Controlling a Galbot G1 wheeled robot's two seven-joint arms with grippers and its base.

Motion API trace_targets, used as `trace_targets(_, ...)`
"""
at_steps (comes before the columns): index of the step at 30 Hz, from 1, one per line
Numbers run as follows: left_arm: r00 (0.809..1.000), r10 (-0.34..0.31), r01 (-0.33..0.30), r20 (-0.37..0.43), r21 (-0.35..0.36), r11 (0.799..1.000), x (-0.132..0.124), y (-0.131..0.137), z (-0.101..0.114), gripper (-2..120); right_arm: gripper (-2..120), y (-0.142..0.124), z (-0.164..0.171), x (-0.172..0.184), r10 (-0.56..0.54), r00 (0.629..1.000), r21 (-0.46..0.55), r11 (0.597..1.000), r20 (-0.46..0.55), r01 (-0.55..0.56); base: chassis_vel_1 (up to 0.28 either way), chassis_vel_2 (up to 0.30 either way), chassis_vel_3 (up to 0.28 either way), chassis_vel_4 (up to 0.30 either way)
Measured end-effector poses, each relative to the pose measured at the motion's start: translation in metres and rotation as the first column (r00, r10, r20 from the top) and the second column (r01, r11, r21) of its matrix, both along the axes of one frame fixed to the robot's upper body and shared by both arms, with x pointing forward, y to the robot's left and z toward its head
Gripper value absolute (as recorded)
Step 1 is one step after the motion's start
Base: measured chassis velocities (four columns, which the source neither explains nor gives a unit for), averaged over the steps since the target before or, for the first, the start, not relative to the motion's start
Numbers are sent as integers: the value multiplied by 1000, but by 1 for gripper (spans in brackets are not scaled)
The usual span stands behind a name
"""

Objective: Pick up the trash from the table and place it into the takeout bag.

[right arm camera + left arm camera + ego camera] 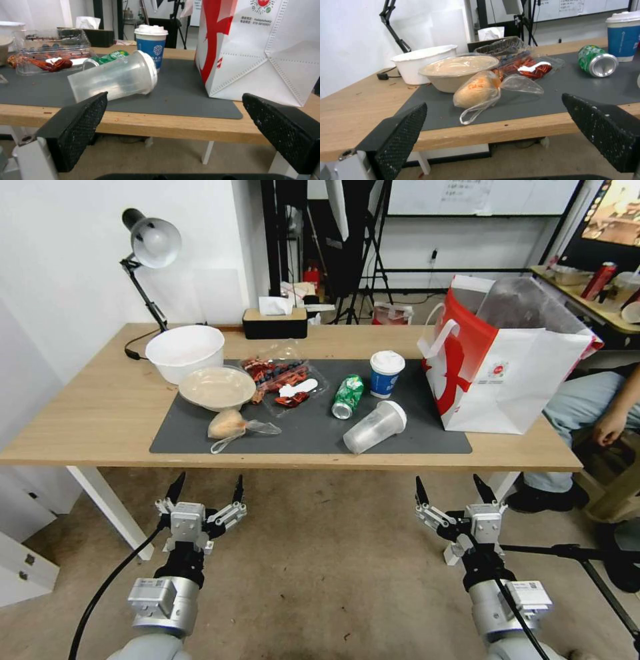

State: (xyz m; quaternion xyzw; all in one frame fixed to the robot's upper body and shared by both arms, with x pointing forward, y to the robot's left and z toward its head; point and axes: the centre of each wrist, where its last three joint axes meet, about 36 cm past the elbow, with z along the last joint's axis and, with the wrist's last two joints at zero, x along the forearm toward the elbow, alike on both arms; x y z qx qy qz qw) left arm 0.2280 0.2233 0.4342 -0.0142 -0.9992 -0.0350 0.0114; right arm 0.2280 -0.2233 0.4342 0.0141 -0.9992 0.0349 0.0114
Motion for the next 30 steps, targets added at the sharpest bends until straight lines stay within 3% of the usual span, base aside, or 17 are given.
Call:
trace_targets(7,1000,7,-8,-25,-36,999,3,-2,4,100,100,-3,4,6,-12,1000,14,1000,-15,12,0,0,0,0)
trace_targets(9,998,10,-16,-62,-103,995,9,-6,14,100,100,-9,14,16,-36,999,34,999,-37,37,0,0,0,0)
trace_targets(10,998,10,-16,-62,-103,995,9,-6,14,100,100,-9,14,16,-36,999,34,999,-37,37,0,0,0,0)
trace_targets(13,993,-10,-15,-115,-217,976,17,-12,30,100,100,-20,32,32,-67,995,74,995,-78,73,0,0,0,0)
trace_targets(22,995,-5,-18,-102,-223,975,17,-9,29,100,100,-21,39,46,-58,996,178,982,-71,70,0,0,0,0)
trace_targets(30,997,6,-24,-83,-207,978,17,-3,27,100,100,2,32,56,-40,998,252,966,-51,52,0,0,0,0)
